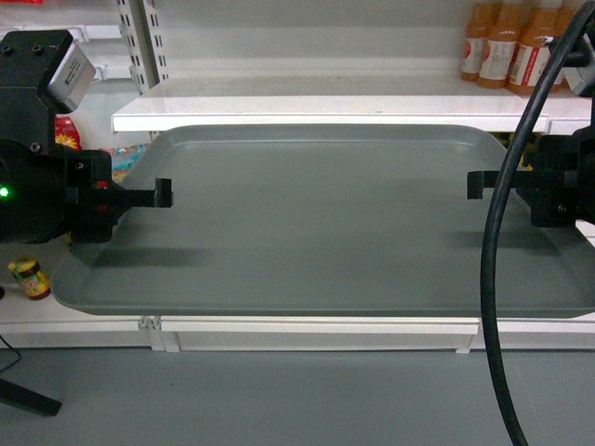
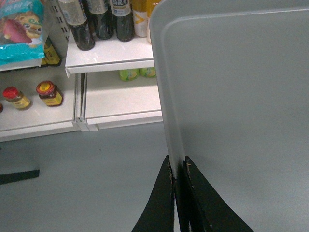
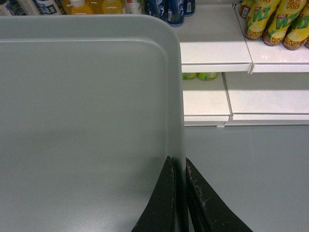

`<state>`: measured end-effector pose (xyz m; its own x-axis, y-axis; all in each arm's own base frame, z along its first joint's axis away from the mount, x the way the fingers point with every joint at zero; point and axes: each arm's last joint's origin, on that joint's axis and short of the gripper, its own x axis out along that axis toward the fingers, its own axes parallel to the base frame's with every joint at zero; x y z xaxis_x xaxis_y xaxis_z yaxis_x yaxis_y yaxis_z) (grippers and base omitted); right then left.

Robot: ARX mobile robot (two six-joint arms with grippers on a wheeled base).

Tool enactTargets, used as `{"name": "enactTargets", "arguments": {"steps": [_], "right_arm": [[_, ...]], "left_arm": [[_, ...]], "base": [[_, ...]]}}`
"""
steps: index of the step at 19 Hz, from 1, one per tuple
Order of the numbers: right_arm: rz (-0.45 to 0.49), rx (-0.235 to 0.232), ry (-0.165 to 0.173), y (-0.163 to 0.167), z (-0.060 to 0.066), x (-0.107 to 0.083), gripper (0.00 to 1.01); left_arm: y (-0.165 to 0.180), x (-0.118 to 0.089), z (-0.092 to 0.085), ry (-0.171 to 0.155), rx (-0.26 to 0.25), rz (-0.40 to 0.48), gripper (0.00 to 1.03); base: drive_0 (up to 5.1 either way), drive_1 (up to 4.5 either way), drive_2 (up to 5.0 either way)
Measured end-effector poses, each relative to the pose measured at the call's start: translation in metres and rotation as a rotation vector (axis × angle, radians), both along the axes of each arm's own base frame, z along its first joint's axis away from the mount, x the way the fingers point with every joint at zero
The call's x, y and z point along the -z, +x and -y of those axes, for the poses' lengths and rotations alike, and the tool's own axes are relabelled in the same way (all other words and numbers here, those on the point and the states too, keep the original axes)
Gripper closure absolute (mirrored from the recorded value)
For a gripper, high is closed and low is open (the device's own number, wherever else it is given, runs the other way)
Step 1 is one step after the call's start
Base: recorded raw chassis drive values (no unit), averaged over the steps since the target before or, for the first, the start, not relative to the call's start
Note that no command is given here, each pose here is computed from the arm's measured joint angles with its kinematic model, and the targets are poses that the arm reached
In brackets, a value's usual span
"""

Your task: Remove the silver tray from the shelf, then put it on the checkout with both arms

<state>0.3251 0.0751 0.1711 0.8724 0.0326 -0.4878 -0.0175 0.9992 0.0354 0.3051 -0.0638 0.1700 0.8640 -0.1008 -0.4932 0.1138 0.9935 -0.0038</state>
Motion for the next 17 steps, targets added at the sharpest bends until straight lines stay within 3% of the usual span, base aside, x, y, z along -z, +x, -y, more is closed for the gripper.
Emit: {"name": "enactTargets", "arguments": {"steps": [17], "right_arm": [[-0.001, 0.001, -0.001, 0.0000, 0.0004, 0.0001, 0.98]], "left_arm": [[-0.0002, 0.0000, 0.0001, 0.001, 0.000, 0.000, 1.00]], "base": [[0.1, -4.12, 4.2]]}}
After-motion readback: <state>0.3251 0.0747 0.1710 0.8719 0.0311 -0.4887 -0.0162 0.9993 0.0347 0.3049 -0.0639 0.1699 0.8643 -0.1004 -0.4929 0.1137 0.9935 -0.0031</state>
